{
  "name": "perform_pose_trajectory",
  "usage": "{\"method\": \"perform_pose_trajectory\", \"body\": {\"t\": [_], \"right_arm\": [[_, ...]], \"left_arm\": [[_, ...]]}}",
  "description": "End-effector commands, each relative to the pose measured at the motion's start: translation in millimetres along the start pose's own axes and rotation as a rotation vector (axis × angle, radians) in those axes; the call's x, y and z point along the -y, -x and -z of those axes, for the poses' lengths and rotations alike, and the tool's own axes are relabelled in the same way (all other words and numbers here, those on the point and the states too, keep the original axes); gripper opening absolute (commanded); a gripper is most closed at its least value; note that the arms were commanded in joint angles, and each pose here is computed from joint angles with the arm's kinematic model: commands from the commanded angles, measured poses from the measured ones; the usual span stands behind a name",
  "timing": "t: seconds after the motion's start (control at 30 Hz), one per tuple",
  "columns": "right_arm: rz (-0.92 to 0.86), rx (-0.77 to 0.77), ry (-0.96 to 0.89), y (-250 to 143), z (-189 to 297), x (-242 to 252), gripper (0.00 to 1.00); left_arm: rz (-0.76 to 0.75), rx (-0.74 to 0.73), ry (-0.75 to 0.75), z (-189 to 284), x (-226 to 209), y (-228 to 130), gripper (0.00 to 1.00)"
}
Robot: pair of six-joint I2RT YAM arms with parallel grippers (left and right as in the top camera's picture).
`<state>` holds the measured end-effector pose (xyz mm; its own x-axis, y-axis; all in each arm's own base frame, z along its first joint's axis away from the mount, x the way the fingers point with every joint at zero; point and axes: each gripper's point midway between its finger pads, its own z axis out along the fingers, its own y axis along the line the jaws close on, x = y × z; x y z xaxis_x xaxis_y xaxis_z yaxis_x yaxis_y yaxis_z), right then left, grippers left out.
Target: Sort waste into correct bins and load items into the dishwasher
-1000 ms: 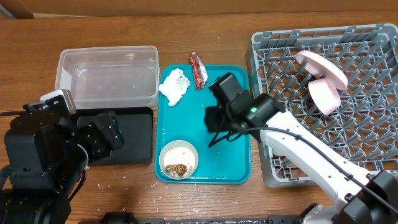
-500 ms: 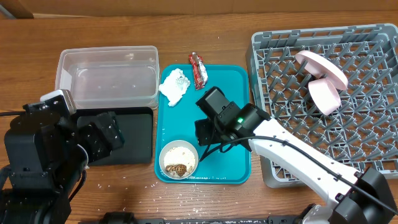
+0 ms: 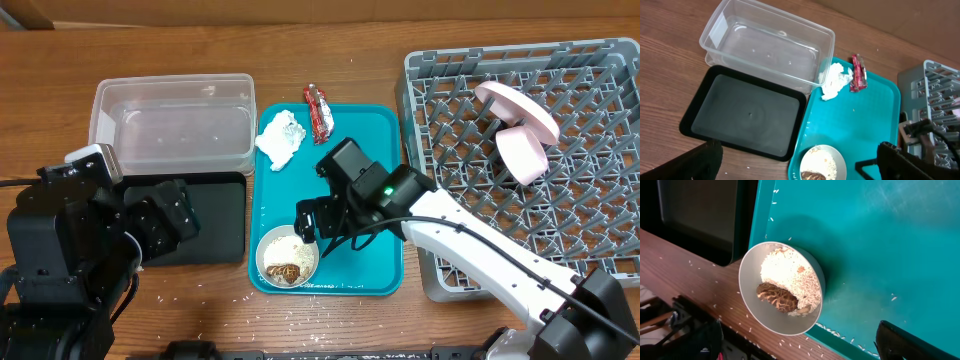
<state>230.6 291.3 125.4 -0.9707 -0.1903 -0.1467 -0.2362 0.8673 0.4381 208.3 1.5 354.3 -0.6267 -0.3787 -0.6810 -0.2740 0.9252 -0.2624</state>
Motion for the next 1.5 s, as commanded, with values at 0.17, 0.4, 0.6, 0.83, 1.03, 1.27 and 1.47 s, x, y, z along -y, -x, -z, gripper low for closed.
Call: {"method": "perform_pose_trajectory", "body": {"t": [0.17, 0.4, 0.6, 0.83, 1.03, 1.27, 1.47], "right_arm": [[0.229, 0.41, 0.062, 47, 139, 18, 1.0], [0.232, 0.831, -0.215, 31, 260, 60, 1.0], [0.069, 1.071, -0.353, -15, 297, 125, 1.0], [0.099, 1.213, -0.331, -39, 237, 168, 1.0], [0.175, 1.301, -0.255, -37, 185, 185, 1.0], [0.222, 1.42, -0.252, -29, 163, 200, 1.0], [0.213, 1.414, -0.258, -29, 161, 202, 1.0]], "left_arm": [[-0.03, 0.005, 0.015, -1, -2, 1, 1.0], [-0.03, 0.005, 0.015, -1, -2, 1, 1.0], [-0.03, 0.005, 0.015, -1, -2, 1, 1.0], [-0.03, 0.005, 0.015, -1, -2, 1, 1.0], [-0.03, 0.005, 0.015, -1, -2, 1, 1.0], [-0.03, 0.005, 0.015, -1, -2, 1, 1.0], [-0.03, 0.005, 0.015, -1, -2, 1, 1.0]]}}
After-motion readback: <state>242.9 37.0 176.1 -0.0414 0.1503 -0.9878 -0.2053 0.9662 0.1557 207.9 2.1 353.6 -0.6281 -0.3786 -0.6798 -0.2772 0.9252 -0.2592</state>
